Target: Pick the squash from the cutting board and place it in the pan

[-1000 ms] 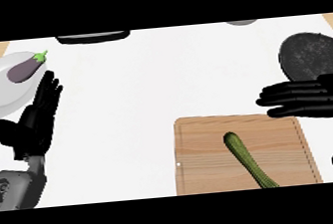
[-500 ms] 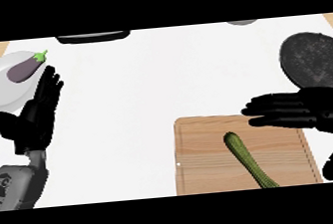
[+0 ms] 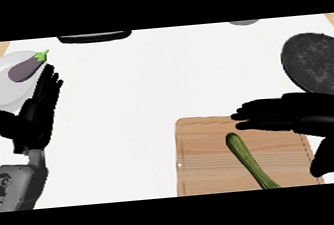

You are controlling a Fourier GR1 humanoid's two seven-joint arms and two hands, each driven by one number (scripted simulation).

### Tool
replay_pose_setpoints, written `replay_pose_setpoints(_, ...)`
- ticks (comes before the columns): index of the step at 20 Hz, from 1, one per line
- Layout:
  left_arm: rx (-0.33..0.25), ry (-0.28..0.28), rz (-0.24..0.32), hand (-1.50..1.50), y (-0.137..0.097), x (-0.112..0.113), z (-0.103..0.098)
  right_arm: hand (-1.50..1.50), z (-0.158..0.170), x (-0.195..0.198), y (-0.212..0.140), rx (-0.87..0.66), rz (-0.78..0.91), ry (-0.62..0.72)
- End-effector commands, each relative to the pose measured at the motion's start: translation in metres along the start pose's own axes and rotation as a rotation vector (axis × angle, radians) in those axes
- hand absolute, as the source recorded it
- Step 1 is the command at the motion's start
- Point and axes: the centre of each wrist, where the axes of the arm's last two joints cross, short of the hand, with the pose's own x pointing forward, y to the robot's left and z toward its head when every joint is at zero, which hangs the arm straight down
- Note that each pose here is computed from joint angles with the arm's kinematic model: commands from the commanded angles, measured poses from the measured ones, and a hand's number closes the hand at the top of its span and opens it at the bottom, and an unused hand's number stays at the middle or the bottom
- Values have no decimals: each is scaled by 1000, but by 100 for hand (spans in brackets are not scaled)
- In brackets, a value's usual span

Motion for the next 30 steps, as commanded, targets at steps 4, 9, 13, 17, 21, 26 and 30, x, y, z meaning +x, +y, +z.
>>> replay_pose_setpoints(4,2,24,-2,0,-4,-8,6,-150,-9,-2,9,106,24,-54)
replay_pose_setpoints(9,-6,3,6,0,1,9,-1,-150,-21,-8,19,134,48,-39)
replay_pose_setpoints(13,13,1,-5,0,-5,-5,5,-150,-31,16,46,159,151,10)
replay_pose_setpoints(17,15,12,10,0,2,-1,-9,-150,-32,-7,47,203,229,59)
replay_pose_setpoints(21,18,-6,-6,0,11,-10,11,-150,-29,-5,40,211,247,99)
replay_pose_setpoints(26,-6,7,9,0,-5,16,-5,-150,-31,-6,77,242,226,84)
replay_pose_setpoints(30,-1,-6,0,0,-10,-2,-7,-150,-55,-11,49,233,255,100)
